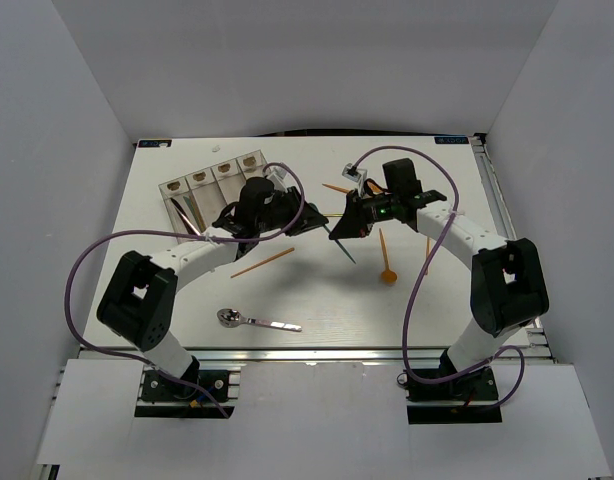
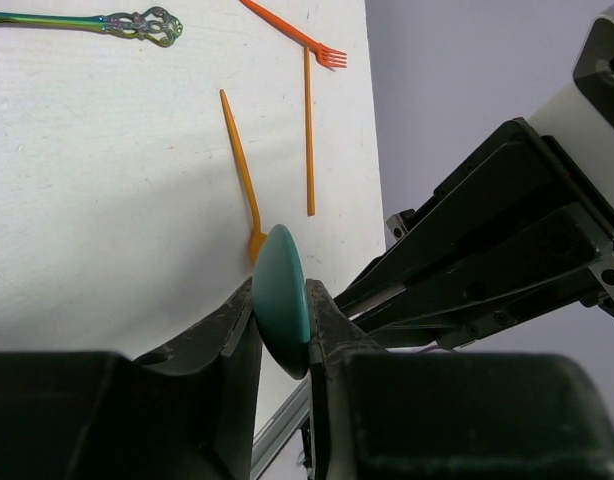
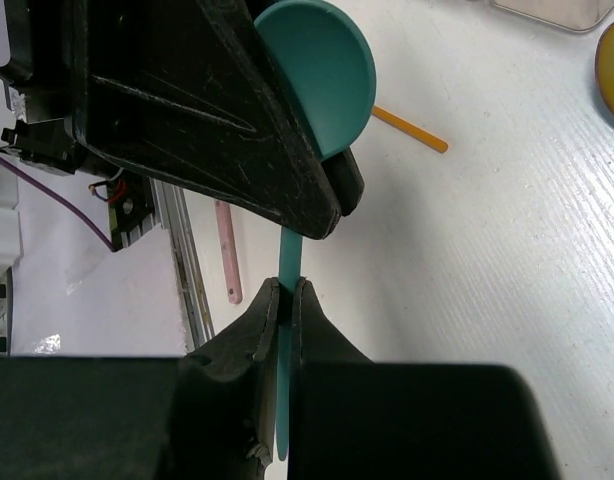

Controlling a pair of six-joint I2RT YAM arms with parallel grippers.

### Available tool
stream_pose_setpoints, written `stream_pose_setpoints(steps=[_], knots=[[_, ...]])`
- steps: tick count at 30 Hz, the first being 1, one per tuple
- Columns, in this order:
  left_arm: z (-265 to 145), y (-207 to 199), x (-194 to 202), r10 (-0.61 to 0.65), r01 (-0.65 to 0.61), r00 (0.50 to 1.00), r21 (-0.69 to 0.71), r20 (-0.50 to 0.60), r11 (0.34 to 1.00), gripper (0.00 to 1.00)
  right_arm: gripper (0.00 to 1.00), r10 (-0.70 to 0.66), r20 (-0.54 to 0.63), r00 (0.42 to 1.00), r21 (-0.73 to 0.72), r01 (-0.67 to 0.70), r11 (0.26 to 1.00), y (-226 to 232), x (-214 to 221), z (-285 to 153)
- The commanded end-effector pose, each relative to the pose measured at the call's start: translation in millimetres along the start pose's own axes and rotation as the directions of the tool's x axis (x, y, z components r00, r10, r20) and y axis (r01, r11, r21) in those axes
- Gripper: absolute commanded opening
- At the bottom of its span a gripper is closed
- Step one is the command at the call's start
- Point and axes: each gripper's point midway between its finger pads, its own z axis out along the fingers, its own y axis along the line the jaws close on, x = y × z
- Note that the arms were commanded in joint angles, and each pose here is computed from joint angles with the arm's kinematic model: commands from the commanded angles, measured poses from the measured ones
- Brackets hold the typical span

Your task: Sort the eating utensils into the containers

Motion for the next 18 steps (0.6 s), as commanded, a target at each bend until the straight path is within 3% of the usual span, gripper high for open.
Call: stream_pose_setpoints(steps=[1, 4, 6, 10, 14, 18], knots=[[0.9, -13.7, -6.0, 0.022, -0.022, 1.000, 0.033, 0.003, 0.999, 0.17, 0.00, -0.071, 0.047, 0.996, -0.060, 0.074, 0.995, 22.1, -18.4, -5.8], [1.1, -15.0, -5.2, 0.022, -0.021, 1.000, 0.043, -0.005, 0.999, 0.02, 0.00, -0.077, 0.050, 0.996, -0.062, 0.080, 0.995, 22.7, -20.1, -5.4], [1.0, -14.8, -5.2, 0.028, -0.028, 1.000, 0.041, -0.007, 0.999, 0.00, 0.00, -0.079, 0.049, 0.996, -0.065, 0.082, 0.995, 22.6, -20.4, -5.1], [-2.9, -9.0, -9.1, 0.089, -0.089, 0.996, -0.016, -0.002, 0.996, 0.00, 0.41, -0.133, 0.048, 0.990, -0.064, 0.136, 0.989, 22.9, -22.5, -6.6], [-14.7, 2.6, -21.7, 0.119, -0.118, 0.993, -0.089, 0.009, 0.989, 0.00, 0.60, -0.203, 0.035, 0.978, -0.045, 0.205, 0.978, 20.9, -26.8, -11.6], [-41.4, 24.7, -46.7, 0.132, -0.123, 0.991, -0.172, 0.037, 0.977, 0.00, 0.71, -0.264, -0.017, 0.964, -0.034, 0.263, 0.964, 17.9, -22.6, -18.9]])
